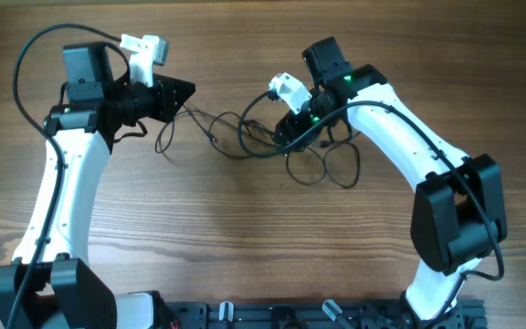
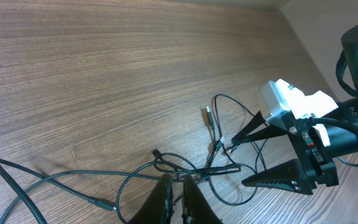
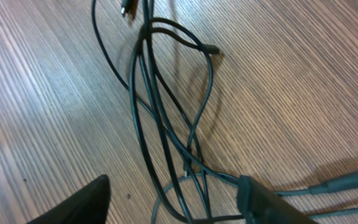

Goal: Untangle cables

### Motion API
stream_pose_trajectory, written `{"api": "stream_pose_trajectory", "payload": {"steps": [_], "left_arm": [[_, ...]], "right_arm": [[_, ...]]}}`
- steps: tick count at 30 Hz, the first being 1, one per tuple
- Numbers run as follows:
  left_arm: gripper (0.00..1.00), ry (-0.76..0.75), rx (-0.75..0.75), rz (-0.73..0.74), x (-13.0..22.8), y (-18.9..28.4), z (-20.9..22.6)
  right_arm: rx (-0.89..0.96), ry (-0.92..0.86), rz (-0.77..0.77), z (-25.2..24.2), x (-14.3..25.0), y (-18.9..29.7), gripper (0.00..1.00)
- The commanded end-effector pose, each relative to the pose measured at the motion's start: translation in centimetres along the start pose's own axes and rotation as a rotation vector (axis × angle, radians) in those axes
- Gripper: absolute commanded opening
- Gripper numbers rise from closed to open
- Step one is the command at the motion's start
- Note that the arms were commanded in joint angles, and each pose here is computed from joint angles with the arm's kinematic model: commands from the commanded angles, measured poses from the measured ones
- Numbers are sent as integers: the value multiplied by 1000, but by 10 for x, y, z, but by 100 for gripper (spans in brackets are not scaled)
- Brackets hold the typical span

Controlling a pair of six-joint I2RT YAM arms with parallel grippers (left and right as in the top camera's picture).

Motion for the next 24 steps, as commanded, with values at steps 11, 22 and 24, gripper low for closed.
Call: {"api": "stream_pose_trajectory", "payload": {"steps": [11,22,24], "left_arm": [[8,0,21,-2,-1,-1,-3],[9,5,22,3,0,-1,-4],[9,9,24,7,0,-1,-4]], "right_arm": [[-69,0,60,4,7,-27,58],[-59,-19,26,2,1,-27,15],[-59,-26,26,2,1,-27,11]]}}
Point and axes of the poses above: each gripper's point midway between its finger pads, its own y axis back along the fingers, its own z axis along the line the jaws close on, x = y × z, the point moved 9 cm from there along y, back along the fingers, and after that the axes turned 15 degrees about -y, right-handed, at the moved point
